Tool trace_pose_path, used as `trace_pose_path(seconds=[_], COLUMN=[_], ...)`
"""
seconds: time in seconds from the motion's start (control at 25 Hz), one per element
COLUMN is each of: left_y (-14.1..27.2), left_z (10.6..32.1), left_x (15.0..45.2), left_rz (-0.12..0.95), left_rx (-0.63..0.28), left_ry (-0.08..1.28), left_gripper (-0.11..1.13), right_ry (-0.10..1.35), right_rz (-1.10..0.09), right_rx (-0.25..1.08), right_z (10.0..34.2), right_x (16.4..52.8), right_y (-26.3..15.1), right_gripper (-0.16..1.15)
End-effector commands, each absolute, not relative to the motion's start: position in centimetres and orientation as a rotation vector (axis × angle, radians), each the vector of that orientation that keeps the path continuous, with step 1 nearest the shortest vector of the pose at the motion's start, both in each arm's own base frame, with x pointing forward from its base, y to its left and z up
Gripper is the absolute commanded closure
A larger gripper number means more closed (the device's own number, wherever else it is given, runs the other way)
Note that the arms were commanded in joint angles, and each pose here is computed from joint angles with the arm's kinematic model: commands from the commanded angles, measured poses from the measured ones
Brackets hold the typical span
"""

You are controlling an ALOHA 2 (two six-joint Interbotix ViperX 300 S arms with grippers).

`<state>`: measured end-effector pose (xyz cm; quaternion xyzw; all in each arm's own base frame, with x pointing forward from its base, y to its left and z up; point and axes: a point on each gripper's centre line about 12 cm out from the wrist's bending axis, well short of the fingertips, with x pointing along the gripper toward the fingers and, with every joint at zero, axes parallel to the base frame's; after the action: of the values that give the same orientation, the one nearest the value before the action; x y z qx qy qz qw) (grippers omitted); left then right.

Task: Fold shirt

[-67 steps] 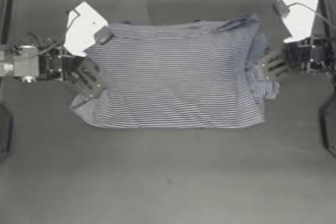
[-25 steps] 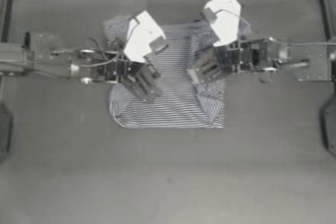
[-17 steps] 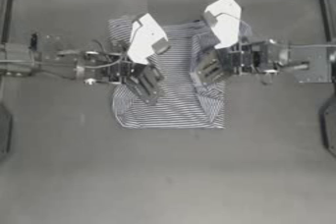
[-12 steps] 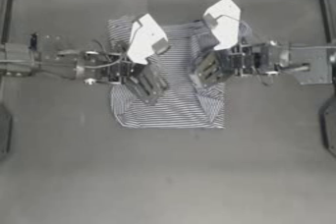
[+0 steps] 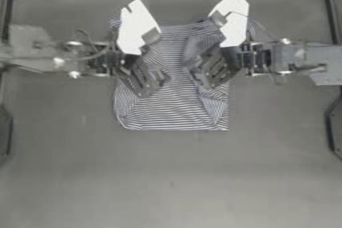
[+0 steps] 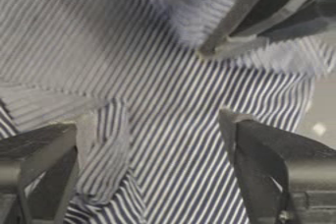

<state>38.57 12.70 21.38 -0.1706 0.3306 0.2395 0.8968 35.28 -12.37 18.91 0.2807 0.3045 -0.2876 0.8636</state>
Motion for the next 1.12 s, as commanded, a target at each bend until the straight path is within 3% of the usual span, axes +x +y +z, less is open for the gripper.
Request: trace_pose_path(seconds=[0.04,0.2,0.36,0.68,0.8,0.96,1.12], left_y=[12.6,12.2,11.2,7.2,5.8,4.9,4.5], left_z=[25.4,26.3,26.1,25.3,25.2,25.0,23.8], left_x=[37.4,36.4,35.2,34.4,34.6,34.4,34.7], left_rz=[0.493,0.483,0.448,0.289,0.251,0.238,0.239], left_rx=[-0.329,-0.299,-0.245,-0.041,0.003,0.059,0.093], left_ry=[0.598,0.592,0.606,0.666,0.702,0.791,0.906], left_gripper=[0.0,0.0,0.0,-0.01,-0.01,-0.01,-0.01], right_ry=[0.552,0.522,0.513,0.525,0.617,0.845,1.031], right_rz=[-0.58,-0.562,-0.506,-0.397,-0.405,-0.403,-0.234], right_rx=[0.57,0.536,0.418,0.238,0.139,0.063,0.035], right_z=[22.1,23.3,24.3,25.7,25.6,25.4,24.4], right_x=[35.3,35.0,34.5,33.8,33.4,32.6,32.9], right_y=[-12.5,-12.3,-11.1,-8.0,-7.1,-6.1,-4.4], right_gripper=[0.09,0.09,0.08,0.07,0.07,0.07,0.07])
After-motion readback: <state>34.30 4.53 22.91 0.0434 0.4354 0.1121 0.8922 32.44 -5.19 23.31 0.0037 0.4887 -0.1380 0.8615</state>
